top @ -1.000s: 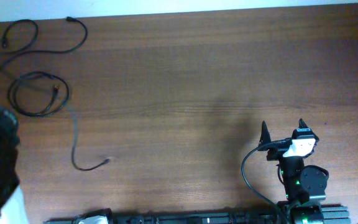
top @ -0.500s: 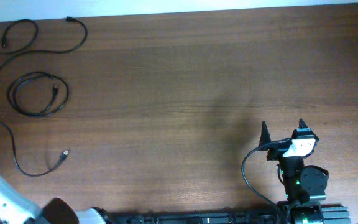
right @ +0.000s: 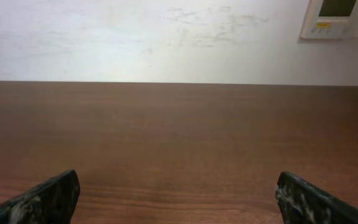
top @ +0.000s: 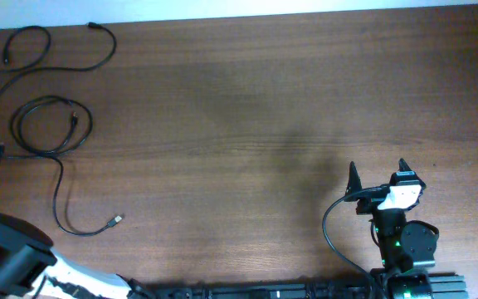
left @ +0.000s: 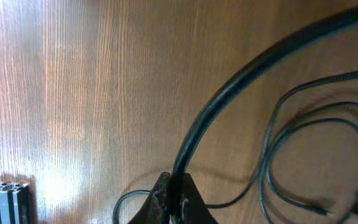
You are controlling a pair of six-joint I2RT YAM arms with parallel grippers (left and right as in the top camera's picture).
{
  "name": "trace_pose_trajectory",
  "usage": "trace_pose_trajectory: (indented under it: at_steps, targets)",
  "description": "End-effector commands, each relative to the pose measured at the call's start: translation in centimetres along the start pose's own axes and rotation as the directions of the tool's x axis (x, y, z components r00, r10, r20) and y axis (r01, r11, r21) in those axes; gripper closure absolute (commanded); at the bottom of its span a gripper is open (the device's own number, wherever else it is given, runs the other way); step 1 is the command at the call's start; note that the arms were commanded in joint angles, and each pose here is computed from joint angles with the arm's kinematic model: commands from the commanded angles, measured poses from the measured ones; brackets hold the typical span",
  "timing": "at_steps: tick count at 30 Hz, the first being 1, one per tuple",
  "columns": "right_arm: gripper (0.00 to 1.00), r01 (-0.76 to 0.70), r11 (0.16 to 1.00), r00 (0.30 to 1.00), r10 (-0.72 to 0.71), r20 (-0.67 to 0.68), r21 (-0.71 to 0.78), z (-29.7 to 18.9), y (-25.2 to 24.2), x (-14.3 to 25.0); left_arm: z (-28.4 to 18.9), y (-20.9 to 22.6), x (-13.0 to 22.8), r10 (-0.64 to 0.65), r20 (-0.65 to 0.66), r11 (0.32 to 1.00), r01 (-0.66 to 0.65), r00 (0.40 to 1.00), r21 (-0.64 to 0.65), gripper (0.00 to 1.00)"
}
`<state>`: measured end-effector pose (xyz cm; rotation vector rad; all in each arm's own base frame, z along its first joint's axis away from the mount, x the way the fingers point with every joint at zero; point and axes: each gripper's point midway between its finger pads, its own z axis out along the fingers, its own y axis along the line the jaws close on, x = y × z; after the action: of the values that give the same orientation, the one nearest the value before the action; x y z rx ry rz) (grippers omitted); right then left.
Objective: Untangle cables
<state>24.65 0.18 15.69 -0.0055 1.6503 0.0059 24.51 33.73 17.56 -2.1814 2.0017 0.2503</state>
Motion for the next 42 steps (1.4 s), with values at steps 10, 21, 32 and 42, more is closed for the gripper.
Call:
trace_pose_trajectory:
  at_steps: [10, 21, 32, 42]
  targets:
    - [0.02, -0.003, 1.0, 1.0, 0.003, -0.008, 0.0, 0.0, 0.0, 0.3, 5.4, 4.9, -1.1, -0.119, -0.142, 0.984, 0.098, 0.983, -0.147, 0.61]
    - [0.02, -0.003, 1.0, 1.0, 0.003, -0.008, 0.0, 0.0, 0.0, 0.3, 6.8, -1.5, 6.8, 0.276, -0.32, 0.961, -0.267, 0.906, 0.074, 0.28]
    - [0.02, -0.003, 1.0, 1.0, 0.003, -0.008, 0.0, 0.0, 0.0, 0.3, 15.3, -0.6, 14.6, 0.458, -0.344, 0.88, -0.474, 0.819, 0.044, 0.42]
    - [0.02, -0.003, 1.0, 1.0, 0.003, -0.008, 0.0, 0.0, 0.0, 0.3, 14.5, -5.1, 15.2, 0.72, -0.227, 0.69, -0.637, 0.656, 0.344, 0.27]
